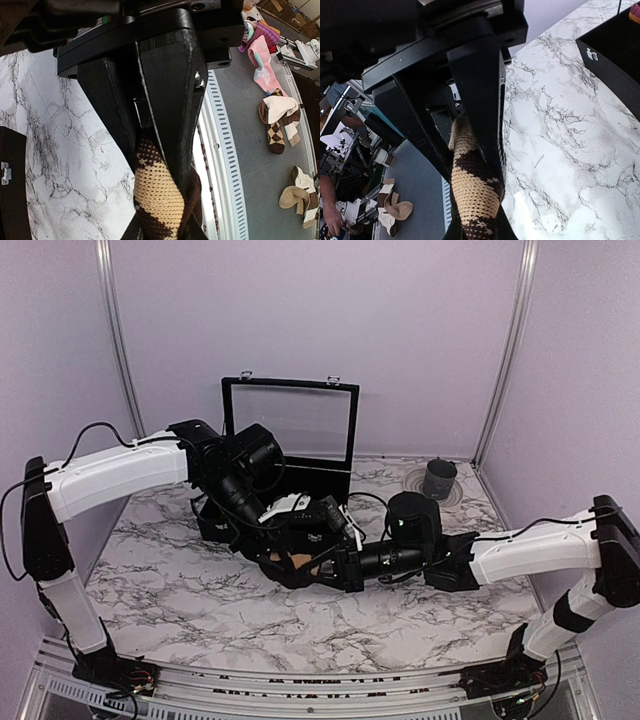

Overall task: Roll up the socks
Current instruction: Pass from the right arm to the left, then place the sock in the storage box.

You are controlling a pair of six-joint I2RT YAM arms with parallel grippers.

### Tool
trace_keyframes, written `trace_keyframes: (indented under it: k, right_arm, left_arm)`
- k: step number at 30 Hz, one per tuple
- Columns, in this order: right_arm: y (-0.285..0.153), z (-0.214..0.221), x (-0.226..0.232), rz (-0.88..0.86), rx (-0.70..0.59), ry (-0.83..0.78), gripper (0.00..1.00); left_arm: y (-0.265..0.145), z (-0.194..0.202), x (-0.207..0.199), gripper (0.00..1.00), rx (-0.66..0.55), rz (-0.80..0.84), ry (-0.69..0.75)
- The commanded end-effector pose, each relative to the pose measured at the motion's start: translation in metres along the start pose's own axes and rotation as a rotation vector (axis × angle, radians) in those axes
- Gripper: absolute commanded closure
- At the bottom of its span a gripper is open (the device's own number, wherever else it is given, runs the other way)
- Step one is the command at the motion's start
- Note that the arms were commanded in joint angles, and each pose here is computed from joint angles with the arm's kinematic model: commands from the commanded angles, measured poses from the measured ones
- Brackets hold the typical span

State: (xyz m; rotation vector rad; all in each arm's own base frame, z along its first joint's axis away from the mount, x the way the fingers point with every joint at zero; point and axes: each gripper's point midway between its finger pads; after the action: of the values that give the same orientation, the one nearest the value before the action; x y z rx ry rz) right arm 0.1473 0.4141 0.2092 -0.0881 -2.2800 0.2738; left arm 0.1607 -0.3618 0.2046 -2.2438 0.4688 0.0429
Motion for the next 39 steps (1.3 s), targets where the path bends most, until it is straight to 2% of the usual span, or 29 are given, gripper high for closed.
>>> trace_keyframes:
  k: [1, 3, 9, 11, 12, 16, 20, 21, 23, 25, 26, 28, 33, 35, 39]
  right_arm:
    - [-0.008, -0.023, 0.035, -0.126, -0.095, -0.101, 1.0]
    - [-0.009, -0.026, 0.036, -0.131, -0.11, -0.111, 1.0]
    - [-0.009, -0.029, 0.034, -0.136, -0.134, -0.116, 1.0]
    - [-0.01, -0.031, 0.034, -0.142, -0.147, -0.112, 1.0]
    - [-0.009, -0.032, 0.033, -0.142, -0.148, -0.11, 1.0]
    - [-0.006, -0.035, 0.031, -0.147, -0.16, -0.11, 1.0]
    - [-0.008, -0.039, 0.028, -0.137, -0.189, -0.116, 1.0]
    - [-0.006, -0.04, 0.026, -0.128, -0.186, -0.114, 1.0]
    - [0.0, -0.04, 0.019, -0.096, -0.164, -0.101, 0.89]
    - [0.001, -0.042, 0.012, -0.051, -0.173, -0.092, 0.73]
    - [-0.001, -0.044, 0.007, -0.019, -0.186, -0.095, 0.61]
    - [-0.007, -0.048, 0.0, 0.046, -0.212, -0.121, 0.51]
    - [-0.029, -0.057, -0.02, 0.233, -0.259, -0.173, 0.51]
    - [-0.038, -0.057, -0.025, 0.272, -0.27, -0.182, 0.52]
    - [-0.046, -0.052, -0.032, 0.312, -0.266, -0.177, 0.54]
  left_arm:
    - [0.002, 0.007, -0.007, 0.78, -0.014, 0.093, -0.112]
    - [0.0, 0.008, -0.006, 0.75, -0.036, 0.107, -0.144]
    - [-0.018, -0.001, -0.013, 0.73, -0.14, 0.211, -0.237]
    - [-0.024, -0.004, -0.015, 0.63, -0.174, 0.248, -0.267]
    - [-0.027, -0.006, -0.017, 0.61, -0.189, 0.265, -0.279]
    - [-0.034, -0.007, -0.018, 0.74, -0.219, 0.288, -0.296]
    - [-0.039, 0.0, -0.012, 1.0, -0.227, 0.275, -0.321]
    - [-0.042, 0.002, -0.008, 1.0, -0.236, 0.271, -0.338]
    - [-0.047, 0.004, -0.001, 1.0, -0.248, 0.261, -0.363]
    - [-0.049, 0.015, 0.016, 1.0, -0.202, 0.18, -0.388]
    - [-0.054, 0.026, 0.031, 1.0, -0.175, 0.107, -0.415]
    - [-0.065, 0.053, 0.061, 1.0, -0.091, -0.065, -0.459]
    - [-0.129, 0.146, 0.142, 1.0, 0.145, -0.49, -0.615]
    - [-0.161, 0.183, 0.168, 1.0, 0.22, -0.605, -0.667]
    - [-0.188, 0.232, 0.203, 1.0, 0.335, -0.713, -0.713]
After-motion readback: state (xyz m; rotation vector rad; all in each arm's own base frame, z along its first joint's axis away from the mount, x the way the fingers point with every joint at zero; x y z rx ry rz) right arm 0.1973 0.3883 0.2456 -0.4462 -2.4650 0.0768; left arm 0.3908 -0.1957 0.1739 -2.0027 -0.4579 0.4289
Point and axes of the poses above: each gripper's point midway between its finger pads, its own y axis out along the fingers, its own x axis along the line the jaws close on, z = x × y, and after that the axes turned 10 degrees about y, right-handed
